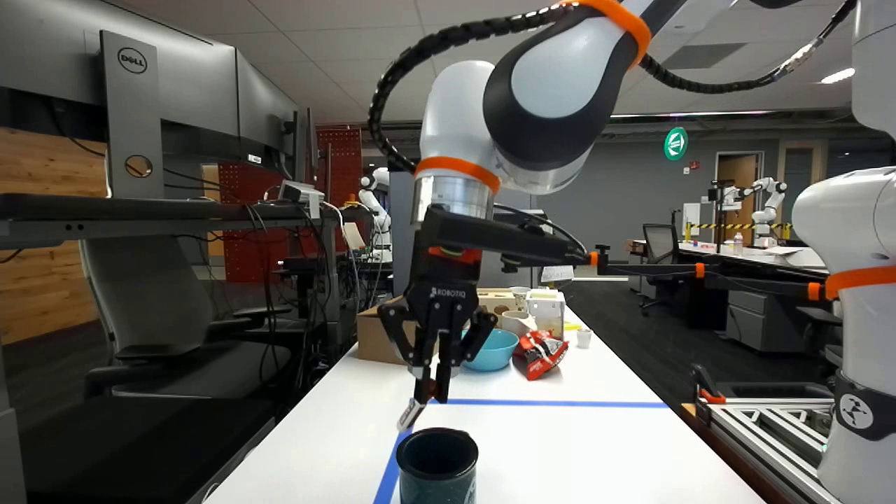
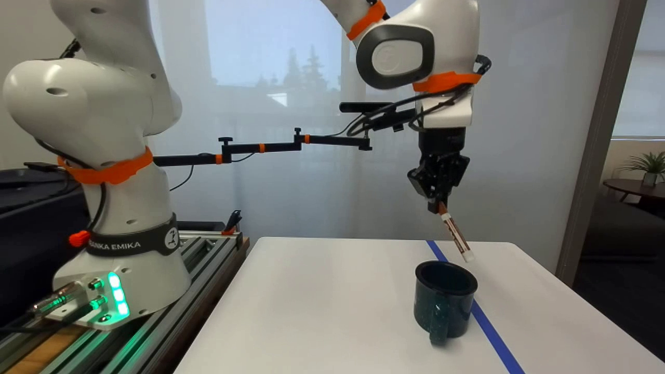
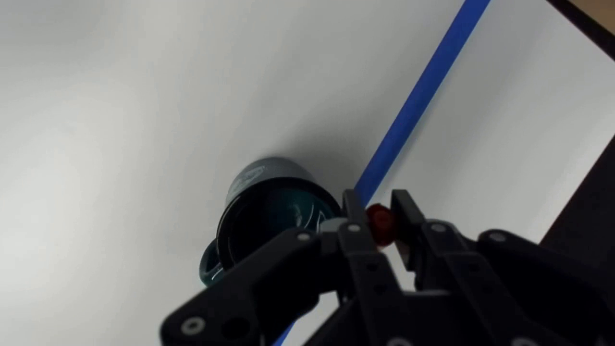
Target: Remove the marker from the cup and put it on the table
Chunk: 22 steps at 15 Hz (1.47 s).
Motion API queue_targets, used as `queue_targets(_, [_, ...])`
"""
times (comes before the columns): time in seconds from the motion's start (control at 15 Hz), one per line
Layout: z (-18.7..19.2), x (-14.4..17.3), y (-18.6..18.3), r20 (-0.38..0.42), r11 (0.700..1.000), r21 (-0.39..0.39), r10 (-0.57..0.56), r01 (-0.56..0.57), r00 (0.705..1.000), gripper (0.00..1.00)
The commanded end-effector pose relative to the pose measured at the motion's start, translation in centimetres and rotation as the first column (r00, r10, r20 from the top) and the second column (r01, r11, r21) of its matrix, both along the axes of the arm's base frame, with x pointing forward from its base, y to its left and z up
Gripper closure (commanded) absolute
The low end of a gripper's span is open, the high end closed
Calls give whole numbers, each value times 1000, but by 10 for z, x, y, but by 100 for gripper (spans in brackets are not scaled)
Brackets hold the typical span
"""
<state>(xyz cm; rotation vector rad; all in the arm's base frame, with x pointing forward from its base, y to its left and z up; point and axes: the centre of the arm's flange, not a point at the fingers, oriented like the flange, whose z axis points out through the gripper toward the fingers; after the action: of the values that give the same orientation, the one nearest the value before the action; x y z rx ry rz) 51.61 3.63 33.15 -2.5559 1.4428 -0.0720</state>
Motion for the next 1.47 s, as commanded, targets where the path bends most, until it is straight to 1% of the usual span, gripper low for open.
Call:
queue_targets(0.0, [57,-24,17,19,999,-38,31,-30,999,95])
queue_targets(0.2, [72,-36,40,6,989,-63,136,-135,991,95])
queue_targets(0.4, [71,-43,71,-27,961,-75,263,-265,964,95])
queue_targets(0.6, [57,-45,87,-66,929,-81,357,-361,932,95])
queue_targets(0.93, [22,-45,80,-138,883,-80,451,-463,882,95])
queue_targets(1.4, [-46,-36,67,-216,811,-72,555,-580,803,95])
